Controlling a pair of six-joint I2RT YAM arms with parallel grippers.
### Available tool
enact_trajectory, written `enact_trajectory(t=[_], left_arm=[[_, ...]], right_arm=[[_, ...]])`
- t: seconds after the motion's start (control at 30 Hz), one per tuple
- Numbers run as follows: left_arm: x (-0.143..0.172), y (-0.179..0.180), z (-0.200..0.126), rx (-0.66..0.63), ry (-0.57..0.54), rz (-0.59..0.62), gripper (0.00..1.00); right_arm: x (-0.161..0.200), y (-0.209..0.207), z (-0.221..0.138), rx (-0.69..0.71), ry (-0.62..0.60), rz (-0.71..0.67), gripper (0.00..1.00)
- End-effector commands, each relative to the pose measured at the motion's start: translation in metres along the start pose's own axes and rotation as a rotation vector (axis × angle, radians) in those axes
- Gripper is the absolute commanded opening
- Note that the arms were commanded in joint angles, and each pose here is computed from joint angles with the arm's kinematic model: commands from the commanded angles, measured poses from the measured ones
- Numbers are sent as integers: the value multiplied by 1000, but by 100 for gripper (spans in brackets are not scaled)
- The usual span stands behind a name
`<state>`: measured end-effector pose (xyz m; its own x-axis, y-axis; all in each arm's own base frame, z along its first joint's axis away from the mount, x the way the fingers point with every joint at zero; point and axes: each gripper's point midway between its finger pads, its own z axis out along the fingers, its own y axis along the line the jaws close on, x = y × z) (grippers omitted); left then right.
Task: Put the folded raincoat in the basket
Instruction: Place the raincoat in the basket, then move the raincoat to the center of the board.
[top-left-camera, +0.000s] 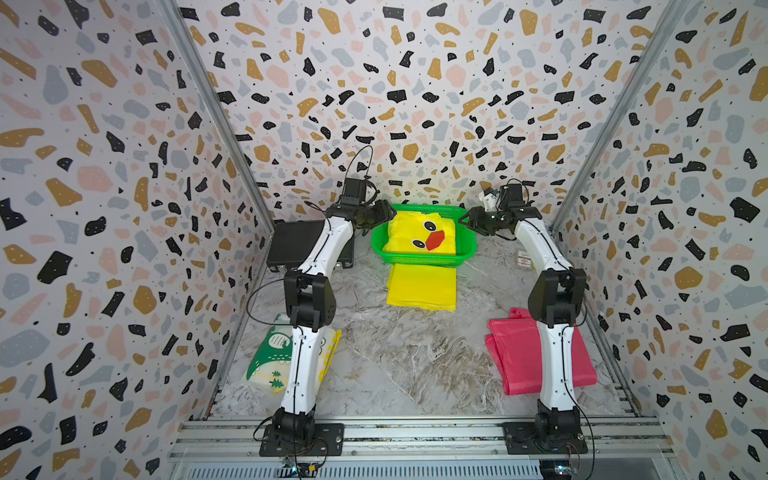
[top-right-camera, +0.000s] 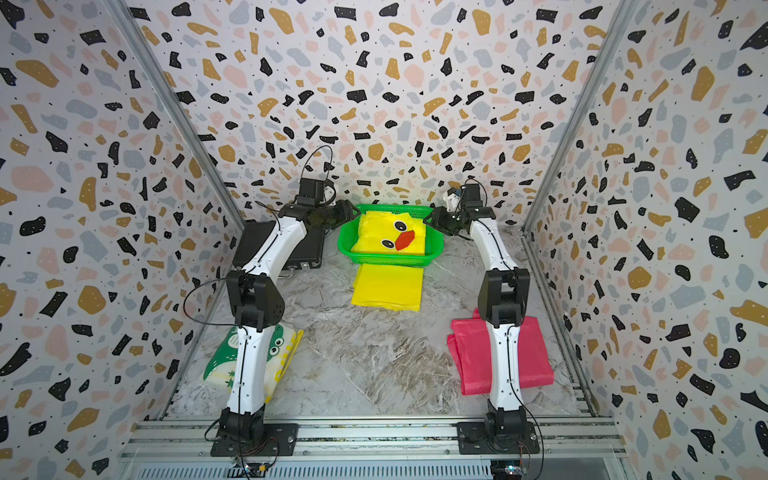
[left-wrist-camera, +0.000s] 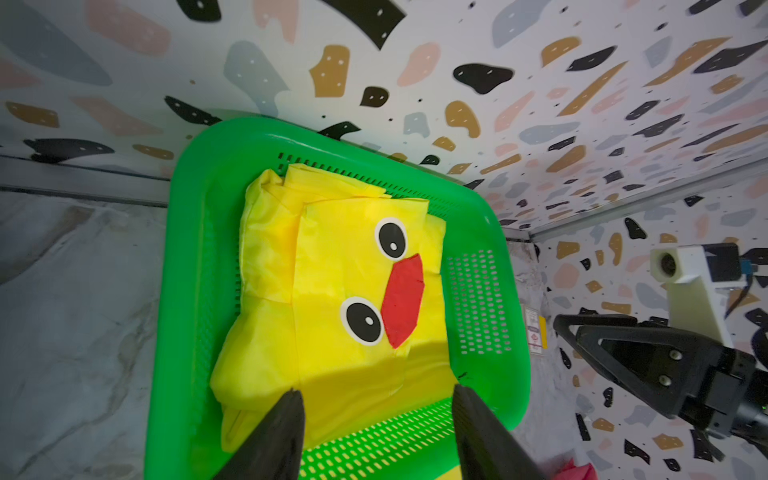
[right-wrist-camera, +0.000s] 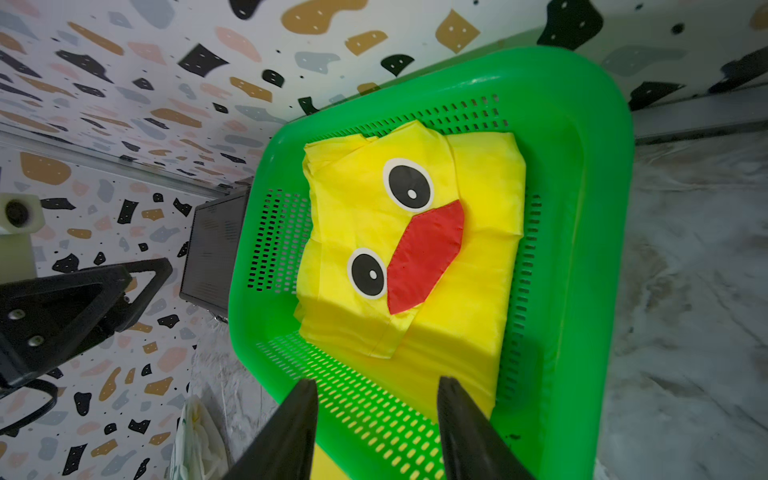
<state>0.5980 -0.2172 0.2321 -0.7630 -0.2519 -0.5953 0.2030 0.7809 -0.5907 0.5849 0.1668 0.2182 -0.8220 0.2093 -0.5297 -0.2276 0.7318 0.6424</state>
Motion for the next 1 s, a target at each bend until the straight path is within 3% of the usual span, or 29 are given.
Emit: enact_trajectory(t=[0.0, 0.1, 0.33, 0.4, 0.7, 0.83, 0.97], left_arm=[[12, -13, -27, 1, 24, 26, 65], [29, -11, -45, -36, 31, 39, 76], [85, -14, -86, -99, 41, 78, 87], [106, -13, -94, -124, 57, 88, 99], [197, -9, -114, -205, 135, 138, 100], [237, -8, -121, -213, 149, 195, 100], [272, -2, -128, -204, 174, 171, 100]], right_arm=[[3, 30, -52, 34, -35, -62, 52], [35, 32, -70, 90, -13, -95, 52], [125, 16, -116, 261, 50, -125, 52], [149, 11, -126, 284, 57, -112, 52], [270, -11, -159, 356, 161, -81, 55], [303, -15, -163, 327, 185, -16, 55], [322, -24, -168, 365, 212, 14, 56]])
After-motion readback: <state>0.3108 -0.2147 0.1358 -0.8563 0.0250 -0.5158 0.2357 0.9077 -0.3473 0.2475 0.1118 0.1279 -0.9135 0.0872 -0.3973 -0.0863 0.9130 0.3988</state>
